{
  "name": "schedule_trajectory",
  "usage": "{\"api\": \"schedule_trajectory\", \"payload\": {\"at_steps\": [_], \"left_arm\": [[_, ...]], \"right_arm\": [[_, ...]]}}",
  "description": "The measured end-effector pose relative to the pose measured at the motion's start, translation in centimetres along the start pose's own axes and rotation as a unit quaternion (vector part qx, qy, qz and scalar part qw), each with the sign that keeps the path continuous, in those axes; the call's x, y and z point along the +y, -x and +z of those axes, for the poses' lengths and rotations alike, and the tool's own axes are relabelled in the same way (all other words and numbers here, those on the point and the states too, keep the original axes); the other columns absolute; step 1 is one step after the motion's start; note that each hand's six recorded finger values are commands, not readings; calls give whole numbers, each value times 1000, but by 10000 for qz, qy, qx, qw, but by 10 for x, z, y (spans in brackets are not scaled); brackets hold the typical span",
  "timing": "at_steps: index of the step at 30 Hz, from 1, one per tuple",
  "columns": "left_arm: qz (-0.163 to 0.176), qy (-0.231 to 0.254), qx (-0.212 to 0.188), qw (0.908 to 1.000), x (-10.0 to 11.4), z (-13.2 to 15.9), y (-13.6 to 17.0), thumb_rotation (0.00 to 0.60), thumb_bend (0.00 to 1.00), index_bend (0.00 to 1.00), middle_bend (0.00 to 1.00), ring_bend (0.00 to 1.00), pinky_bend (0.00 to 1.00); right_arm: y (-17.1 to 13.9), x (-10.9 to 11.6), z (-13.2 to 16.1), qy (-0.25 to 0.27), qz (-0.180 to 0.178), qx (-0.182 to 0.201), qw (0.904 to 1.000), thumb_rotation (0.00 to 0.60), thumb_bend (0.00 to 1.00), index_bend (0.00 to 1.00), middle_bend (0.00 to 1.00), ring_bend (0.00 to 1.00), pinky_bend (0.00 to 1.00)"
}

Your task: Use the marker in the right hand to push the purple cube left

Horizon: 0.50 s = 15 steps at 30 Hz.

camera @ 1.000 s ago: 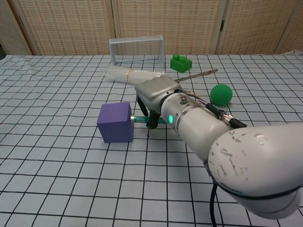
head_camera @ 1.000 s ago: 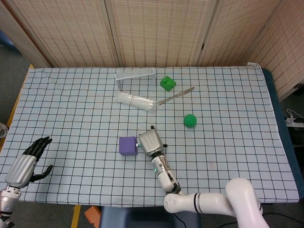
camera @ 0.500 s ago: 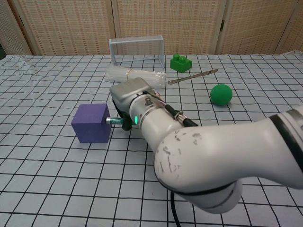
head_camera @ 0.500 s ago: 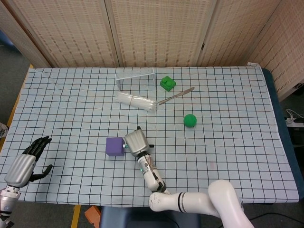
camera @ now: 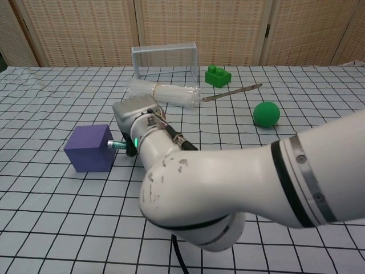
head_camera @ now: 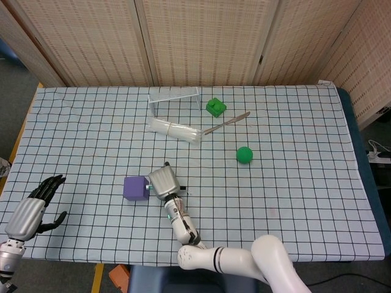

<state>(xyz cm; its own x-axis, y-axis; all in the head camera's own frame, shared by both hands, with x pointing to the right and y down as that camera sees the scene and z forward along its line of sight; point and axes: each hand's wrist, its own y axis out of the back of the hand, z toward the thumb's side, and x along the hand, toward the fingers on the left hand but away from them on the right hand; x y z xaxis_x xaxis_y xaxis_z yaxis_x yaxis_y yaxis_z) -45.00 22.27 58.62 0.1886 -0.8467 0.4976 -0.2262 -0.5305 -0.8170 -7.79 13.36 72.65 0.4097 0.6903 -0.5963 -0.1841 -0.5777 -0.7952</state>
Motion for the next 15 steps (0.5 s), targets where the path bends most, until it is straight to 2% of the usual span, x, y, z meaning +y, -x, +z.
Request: {"api": "schedule_trajectory", "payload": {"at_steps": [6, 15], "left_arm": [[-6, -17, -9, 10000, -1, 0, 0, 600, 379, 0, 0, 0, 198], [6, -81, -30, 10000, -1, 3, 1, 600, 378, 0, 0, 0, 198]], "right_arm": [[3, 4, 6, 102, -32, 40, 9999, 600, 516, 924, 774, 487, 268], [-8, 4, -13, -99, -61, -34, 9999, 600, 517, 924, 774, 486, 268]]}}
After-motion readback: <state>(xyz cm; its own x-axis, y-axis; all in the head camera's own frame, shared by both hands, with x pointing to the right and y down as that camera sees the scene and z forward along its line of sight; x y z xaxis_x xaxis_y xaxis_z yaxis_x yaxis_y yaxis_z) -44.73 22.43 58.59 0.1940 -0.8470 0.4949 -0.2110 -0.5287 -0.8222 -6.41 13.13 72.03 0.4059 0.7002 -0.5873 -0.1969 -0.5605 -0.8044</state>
